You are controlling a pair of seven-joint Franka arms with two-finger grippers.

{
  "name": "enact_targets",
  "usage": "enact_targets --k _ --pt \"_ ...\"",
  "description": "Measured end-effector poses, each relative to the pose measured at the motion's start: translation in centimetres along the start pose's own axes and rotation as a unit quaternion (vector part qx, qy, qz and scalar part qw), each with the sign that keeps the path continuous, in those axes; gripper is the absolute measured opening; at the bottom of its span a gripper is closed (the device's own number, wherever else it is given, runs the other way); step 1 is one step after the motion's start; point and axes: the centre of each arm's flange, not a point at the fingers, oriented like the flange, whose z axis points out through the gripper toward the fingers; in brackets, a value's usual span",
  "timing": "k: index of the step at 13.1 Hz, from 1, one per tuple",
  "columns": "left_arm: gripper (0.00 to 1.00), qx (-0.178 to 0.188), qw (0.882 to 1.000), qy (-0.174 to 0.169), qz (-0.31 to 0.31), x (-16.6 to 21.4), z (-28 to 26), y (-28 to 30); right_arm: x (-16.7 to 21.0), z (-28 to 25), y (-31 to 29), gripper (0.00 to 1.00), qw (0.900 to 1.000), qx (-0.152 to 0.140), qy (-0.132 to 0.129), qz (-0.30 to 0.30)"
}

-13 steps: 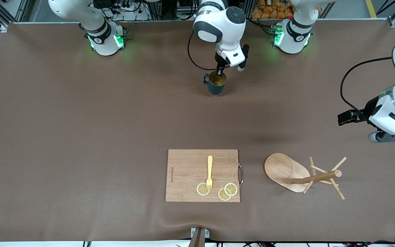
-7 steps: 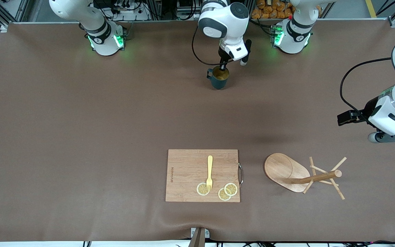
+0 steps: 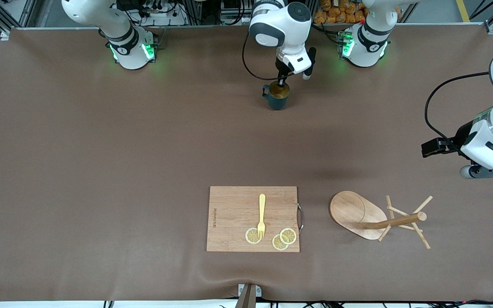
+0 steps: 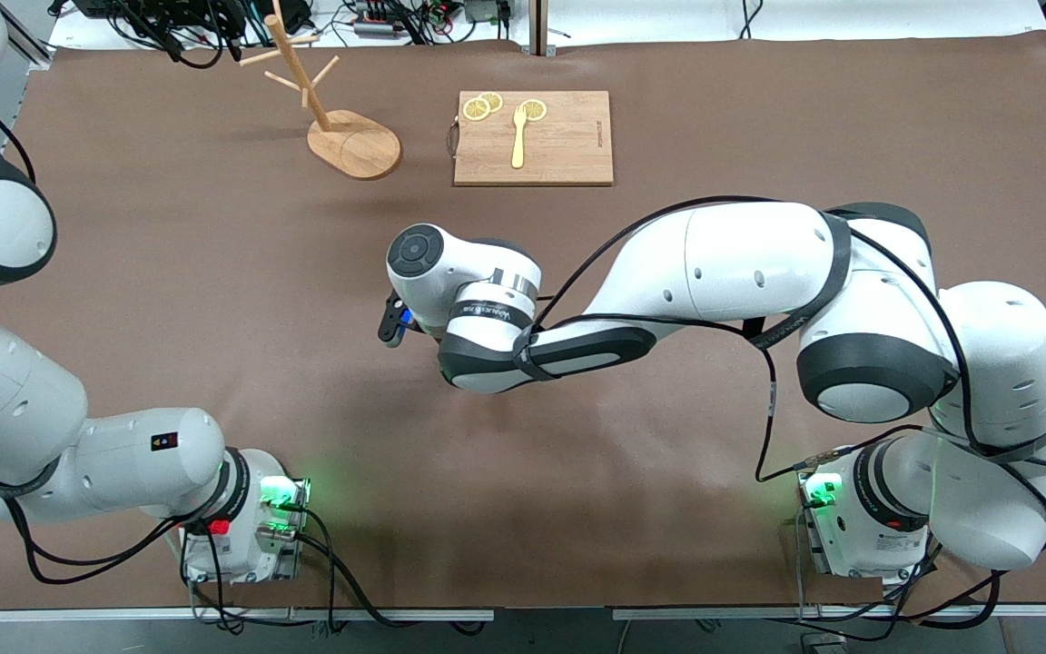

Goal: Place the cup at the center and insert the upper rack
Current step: 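Lower the teal mug onto the table and open the right gripper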

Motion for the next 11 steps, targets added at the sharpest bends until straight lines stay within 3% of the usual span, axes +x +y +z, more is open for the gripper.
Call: enact_targets --k 11 --pt "1.00 -0.001 1.000 -0.001 0.000 0.1 0.1 0.1 -0.6 1.3 4.9 0.04 0.999 -0.009 -0.010 0.035"
